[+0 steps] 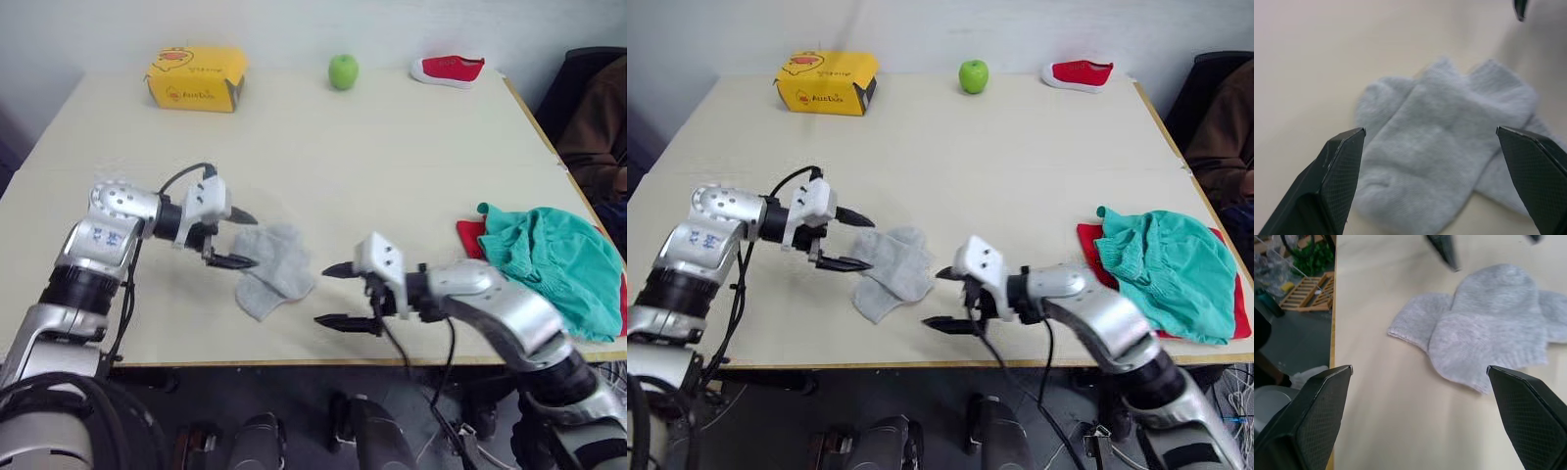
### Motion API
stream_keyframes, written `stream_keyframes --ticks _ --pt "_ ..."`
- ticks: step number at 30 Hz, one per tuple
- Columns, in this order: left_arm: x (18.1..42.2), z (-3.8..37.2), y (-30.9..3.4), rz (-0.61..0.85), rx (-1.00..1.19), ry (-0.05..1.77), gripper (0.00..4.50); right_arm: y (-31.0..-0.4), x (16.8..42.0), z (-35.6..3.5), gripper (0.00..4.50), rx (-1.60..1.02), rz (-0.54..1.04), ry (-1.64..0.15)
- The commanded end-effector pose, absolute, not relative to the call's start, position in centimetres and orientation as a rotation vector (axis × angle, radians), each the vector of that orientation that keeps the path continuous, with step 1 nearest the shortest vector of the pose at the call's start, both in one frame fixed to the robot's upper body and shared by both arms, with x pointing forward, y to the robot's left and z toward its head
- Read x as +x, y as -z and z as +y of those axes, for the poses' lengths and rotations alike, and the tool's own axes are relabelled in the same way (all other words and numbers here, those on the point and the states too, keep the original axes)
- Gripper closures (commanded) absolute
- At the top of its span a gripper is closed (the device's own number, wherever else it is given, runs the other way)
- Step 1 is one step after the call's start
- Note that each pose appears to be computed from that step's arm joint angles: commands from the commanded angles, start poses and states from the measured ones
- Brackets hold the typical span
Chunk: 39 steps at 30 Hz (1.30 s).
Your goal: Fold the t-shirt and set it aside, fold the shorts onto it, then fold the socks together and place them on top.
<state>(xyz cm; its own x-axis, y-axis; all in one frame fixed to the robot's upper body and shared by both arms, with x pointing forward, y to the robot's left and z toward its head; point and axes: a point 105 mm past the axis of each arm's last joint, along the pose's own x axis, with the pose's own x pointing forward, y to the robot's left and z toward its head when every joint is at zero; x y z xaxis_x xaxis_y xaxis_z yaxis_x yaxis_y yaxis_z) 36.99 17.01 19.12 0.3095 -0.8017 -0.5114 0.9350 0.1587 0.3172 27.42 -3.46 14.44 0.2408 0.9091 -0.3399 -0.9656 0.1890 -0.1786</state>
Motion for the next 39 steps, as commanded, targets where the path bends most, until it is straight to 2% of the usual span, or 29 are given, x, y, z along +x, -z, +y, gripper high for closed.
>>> stream_keyframes --ticks 1,8,13,14,18,26,27,28,35,39 --pt "38.8 17.2 -19.5 0.249 0.626 1.209 0.02 -14.9 28.8 -2.1 0.00 -0.437 0.064 -1.265" --pt "40.9 14.6 -18.2 0.268 0.620 1.194 0.02 -13.1 29.3 0.5 0.00 -0.589 -0.046 -1.279" --pt "41.9 13.5 -17.4 0.280 0.625 1.145 0.02 -10.7 29.8 1.3 0.00 -0.724 -0.069 -1.285" --pt "42.0 13.3 -17.3 0.286 0.614 1.140 0.41 -10.3 30.0 1.4 0.40 -0.743 -0.070 -1.282" --pt "41.8 13.5 -15.6 0.367 0.645 1.141 1.54 -9.5 30.8 1.2 1.60 -0.819 -0.085 -1.245" --pt "41.3 14.2 -13.6 0.458 0.653 1.148 4.21 -10.4 31.5 0.9 4.41 -0.801 -0.095 -1.219" --pt "41.2 14.3 -13.5 0.466 0.648 1.149 4.45 -10.6 31.6 0.7 4.50 -0.795 -0.096 -1.218" --pt "41.1 14.6 -13.5 0.478 0.638 1.152 4.48 -10.9 31.6 0.5 4.50 -0.789 -0.098 -1.221" --pt "39.9 16.5 -14.6 0.544 0.512 1.174 4.48 -13.7 30.6 -1.2 4.50 -0.773 -0.146 -1.377" --pt "37.1 16.6 -15.8 0.569 0.398 1.199 4.48 -14.7 29.8 -3.2 4.50 -0.824 -0.171 -1.519"
